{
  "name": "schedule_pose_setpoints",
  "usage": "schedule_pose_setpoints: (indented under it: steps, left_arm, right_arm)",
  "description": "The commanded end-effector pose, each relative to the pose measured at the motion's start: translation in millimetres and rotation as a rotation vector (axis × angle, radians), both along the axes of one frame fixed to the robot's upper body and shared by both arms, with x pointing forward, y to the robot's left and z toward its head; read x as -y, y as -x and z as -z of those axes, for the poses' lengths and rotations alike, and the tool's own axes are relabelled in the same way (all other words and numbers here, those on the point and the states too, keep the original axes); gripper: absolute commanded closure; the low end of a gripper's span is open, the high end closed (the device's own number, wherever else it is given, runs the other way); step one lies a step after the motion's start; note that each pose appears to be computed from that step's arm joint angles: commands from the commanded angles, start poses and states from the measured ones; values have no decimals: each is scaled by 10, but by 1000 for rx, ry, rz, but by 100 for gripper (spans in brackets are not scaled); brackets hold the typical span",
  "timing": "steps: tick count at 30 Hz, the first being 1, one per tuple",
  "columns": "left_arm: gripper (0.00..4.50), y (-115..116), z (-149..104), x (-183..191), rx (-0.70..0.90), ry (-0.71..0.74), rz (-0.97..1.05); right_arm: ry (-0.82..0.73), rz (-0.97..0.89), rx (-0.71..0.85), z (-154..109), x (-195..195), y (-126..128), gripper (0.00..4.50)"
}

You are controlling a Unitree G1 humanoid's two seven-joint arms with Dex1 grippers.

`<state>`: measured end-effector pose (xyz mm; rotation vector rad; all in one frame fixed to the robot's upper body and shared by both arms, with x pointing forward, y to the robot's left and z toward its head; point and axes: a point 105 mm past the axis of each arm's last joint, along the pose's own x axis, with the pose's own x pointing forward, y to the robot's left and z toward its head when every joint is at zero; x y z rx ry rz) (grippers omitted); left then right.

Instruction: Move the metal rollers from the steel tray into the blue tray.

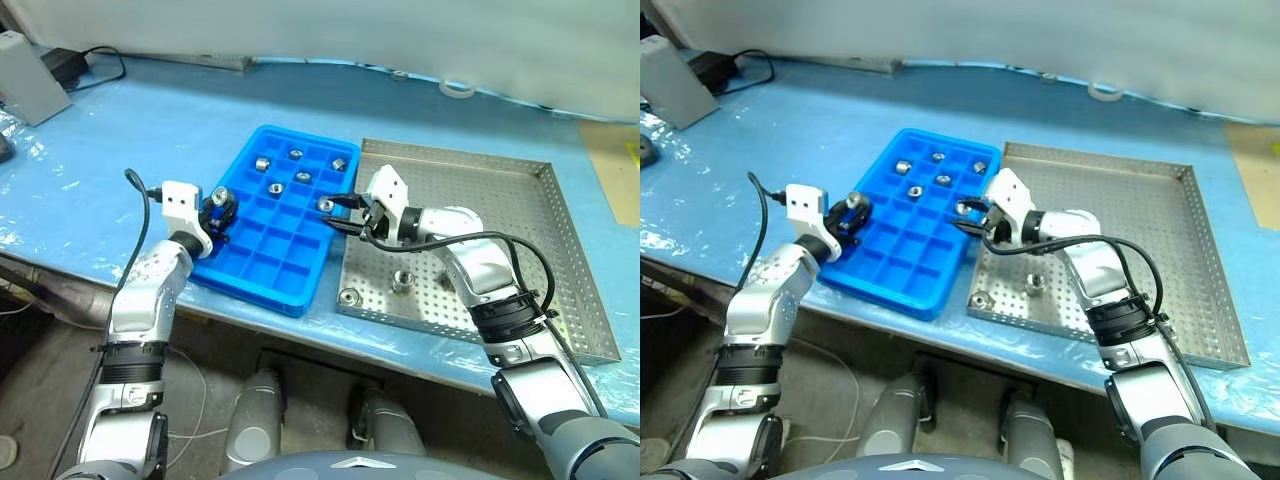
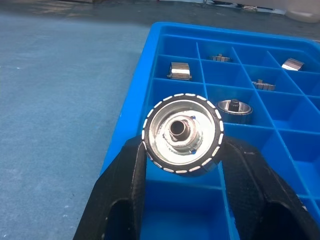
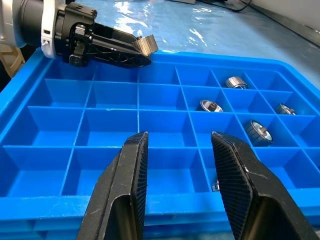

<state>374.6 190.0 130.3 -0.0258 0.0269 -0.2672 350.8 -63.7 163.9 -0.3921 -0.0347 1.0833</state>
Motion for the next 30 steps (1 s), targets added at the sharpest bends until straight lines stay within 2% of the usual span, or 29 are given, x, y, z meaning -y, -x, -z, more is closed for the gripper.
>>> schedule_pose_setpoints:
  steps: [1,3,10,17,25,30]
  left_arm:
    - [135,-15,-64,-106,19,-31,-40]
    - [72,-12,-106,-80,32,-25,-27]
    - [72,95,-479,207,145,82,196]
    - [72,200,-620,637,143,92,529]
    - [72,299,-621,1422,76,25,981]
    - [72,371,-351,1800,-32,-63,1196]
  right_arm:
    - [-18,4,65,-147,32,22,248]
    - [-19,7,65,-149,37,22,248]
    - [-41,44,73,-228,166,54,248]
    - [-43,167,67,-267,563,61,248]
    - [-40,379,94,-302,1052,223,248]
    - [-47,501,111,-307,1256,381,248]
